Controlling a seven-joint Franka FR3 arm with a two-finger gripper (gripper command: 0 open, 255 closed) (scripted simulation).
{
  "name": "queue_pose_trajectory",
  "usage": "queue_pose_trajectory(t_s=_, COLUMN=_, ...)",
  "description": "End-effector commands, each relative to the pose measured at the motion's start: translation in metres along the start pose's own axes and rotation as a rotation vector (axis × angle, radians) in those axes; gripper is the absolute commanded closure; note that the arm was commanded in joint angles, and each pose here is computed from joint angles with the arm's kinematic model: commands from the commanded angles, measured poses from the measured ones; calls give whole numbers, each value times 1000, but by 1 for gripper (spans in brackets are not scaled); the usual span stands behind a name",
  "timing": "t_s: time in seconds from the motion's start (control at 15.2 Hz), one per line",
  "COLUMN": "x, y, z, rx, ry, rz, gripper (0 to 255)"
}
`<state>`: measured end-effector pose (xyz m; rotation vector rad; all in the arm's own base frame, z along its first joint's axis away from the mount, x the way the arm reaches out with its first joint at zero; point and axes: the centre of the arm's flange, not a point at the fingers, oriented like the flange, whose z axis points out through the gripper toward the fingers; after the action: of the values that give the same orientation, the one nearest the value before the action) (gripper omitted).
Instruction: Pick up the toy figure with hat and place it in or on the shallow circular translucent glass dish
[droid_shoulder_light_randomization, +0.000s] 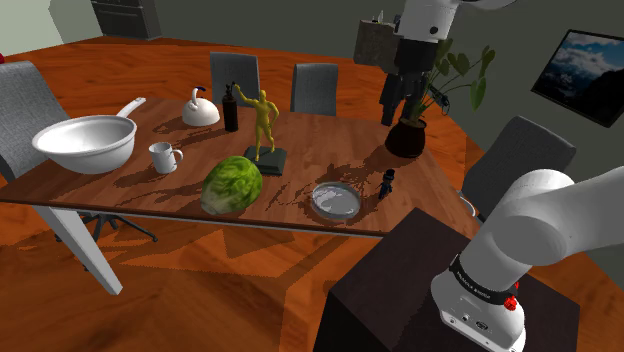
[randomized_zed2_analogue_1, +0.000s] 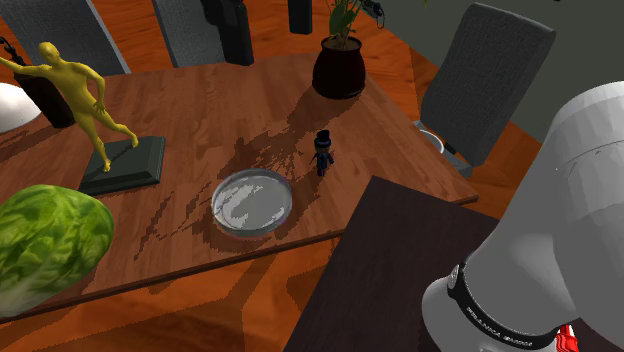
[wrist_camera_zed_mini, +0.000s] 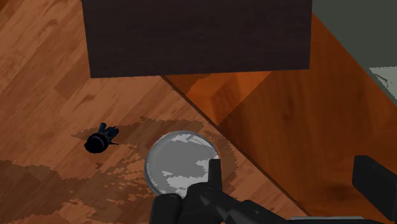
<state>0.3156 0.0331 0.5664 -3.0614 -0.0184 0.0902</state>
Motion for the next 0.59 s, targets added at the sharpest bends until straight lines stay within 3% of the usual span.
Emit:
queue_pose_trajectory(t_s=0.0, x=0, y=0, z=0, rx=0, ry=0, rz=0, gripper=0)
queue_pose_trajectory(t_s=0.53, x=26, y=71, z=71, rx=-17, ry=-8, rz=-7, gripper=0)
